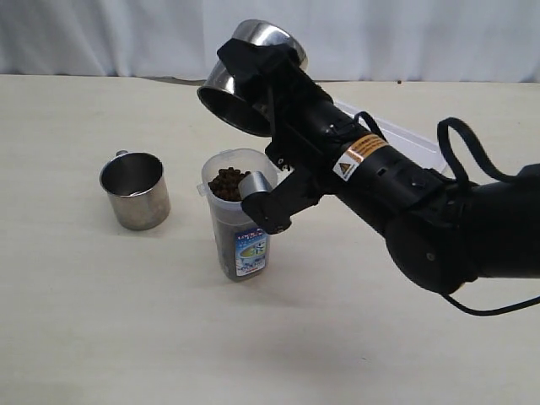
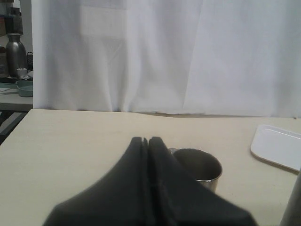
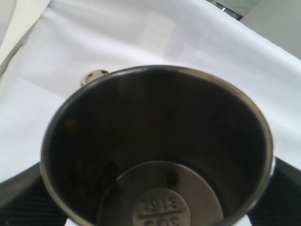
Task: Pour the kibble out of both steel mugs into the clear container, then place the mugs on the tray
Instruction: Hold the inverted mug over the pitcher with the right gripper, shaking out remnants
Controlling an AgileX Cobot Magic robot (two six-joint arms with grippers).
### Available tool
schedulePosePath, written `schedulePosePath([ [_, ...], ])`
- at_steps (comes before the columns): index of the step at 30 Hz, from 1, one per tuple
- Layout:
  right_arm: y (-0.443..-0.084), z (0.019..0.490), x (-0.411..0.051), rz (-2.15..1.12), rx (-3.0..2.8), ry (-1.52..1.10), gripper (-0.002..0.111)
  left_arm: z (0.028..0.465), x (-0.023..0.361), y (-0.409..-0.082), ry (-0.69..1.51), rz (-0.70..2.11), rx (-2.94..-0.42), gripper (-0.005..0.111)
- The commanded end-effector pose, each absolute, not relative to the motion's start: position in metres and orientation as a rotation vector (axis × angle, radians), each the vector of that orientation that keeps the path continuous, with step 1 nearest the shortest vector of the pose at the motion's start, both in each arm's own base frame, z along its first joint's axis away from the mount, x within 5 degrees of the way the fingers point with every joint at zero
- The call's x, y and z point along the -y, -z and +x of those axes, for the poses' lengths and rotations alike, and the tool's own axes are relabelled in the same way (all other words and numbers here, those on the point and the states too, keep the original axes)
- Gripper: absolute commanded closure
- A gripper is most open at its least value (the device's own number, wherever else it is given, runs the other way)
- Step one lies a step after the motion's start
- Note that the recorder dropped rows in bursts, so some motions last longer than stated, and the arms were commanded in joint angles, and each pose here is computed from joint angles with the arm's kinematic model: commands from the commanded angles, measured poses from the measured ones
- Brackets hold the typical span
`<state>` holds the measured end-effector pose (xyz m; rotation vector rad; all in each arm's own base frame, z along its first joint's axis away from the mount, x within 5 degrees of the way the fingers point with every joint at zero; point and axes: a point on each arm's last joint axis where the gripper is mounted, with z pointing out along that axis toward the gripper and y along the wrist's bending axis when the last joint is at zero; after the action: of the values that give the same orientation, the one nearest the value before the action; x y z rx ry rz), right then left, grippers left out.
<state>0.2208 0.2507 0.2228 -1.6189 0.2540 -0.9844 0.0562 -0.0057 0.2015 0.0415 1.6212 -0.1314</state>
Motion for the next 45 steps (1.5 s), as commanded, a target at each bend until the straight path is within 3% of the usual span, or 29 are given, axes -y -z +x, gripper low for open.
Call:
schedulePosePath([
  [1,-0.228,0.219,-0.252,-1.577,-0.201,1.0,0.103,0.056,0.006,-0.202,0.14,0.037,-1.609,0.107],
  [22,-0.227,0.216,-0.247,-1.509,-0.21,1.03,0.103,0.056,0.006,-0.202,0.138,0.038,-1.609,0.107],
  [45,-0.214,0.215,-0.25,-1.642,-0.196,0.977,0.103,0.056,0.006,-0.202,0.138,0.038,-1.609,0.107],
])
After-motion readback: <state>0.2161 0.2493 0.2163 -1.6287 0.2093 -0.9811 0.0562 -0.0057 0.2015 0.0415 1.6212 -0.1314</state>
